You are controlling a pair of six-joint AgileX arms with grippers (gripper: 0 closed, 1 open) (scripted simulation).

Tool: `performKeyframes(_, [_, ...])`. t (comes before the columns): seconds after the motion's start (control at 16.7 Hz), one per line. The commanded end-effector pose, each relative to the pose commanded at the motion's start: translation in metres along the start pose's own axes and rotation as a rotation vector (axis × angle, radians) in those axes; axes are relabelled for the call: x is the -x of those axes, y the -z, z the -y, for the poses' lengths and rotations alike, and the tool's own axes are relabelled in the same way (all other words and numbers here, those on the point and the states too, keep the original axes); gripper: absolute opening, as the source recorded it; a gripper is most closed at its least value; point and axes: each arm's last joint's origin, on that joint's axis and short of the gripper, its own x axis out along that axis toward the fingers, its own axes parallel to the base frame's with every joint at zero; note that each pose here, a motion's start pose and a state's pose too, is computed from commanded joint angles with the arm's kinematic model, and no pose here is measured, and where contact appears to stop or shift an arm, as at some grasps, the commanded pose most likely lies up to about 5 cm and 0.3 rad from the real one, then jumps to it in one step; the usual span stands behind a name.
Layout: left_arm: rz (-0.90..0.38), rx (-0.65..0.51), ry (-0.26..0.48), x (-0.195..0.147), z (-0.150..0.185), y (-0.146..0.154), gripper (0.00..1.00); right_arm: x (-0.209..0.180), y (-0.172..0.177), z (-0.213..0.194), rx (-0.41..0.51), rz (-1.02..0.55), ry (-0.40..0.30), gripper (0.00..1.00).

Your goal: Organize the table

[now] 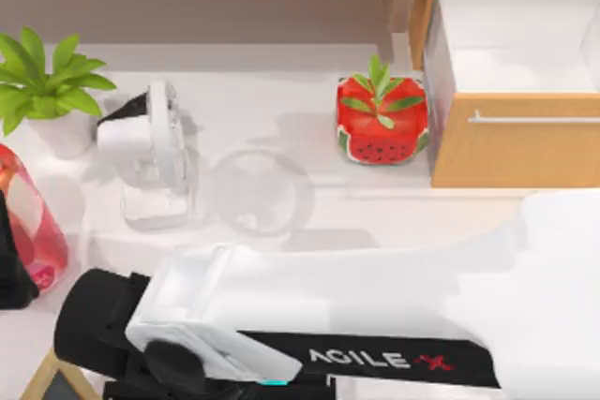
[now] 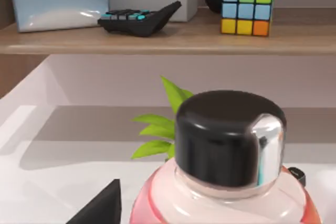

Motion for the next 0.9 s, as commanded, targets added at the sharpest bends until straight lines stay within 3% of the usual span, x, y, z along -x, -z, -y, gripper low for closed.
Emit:
performKeyframes(0.24, [0.000,0.000,0.000,0.000,0.000,0.000,1.00,0.004,-0.005,0.001,0.010,0.008,-0.029,1.00])
performKeyframes(0.48, [0.000,0.000,0.000,0.000,0.000,0.000,1.00,0.010,-0.026,0.008,0.121,0.066,-0.173,1.00])
performKeyframes(0.66, [0.000,0.000,0.000,0.000,0.000,0.000,1.00,0.004,-0.041,0.014,0.297,0.169,-0.304,1.00])
performKeyframes(0.9, [0.000,0.000,0.000,0.000,0.000,0.000,1.00,-0.018,-0.056,0.028,0.639,0.426,-0.437,1.00])
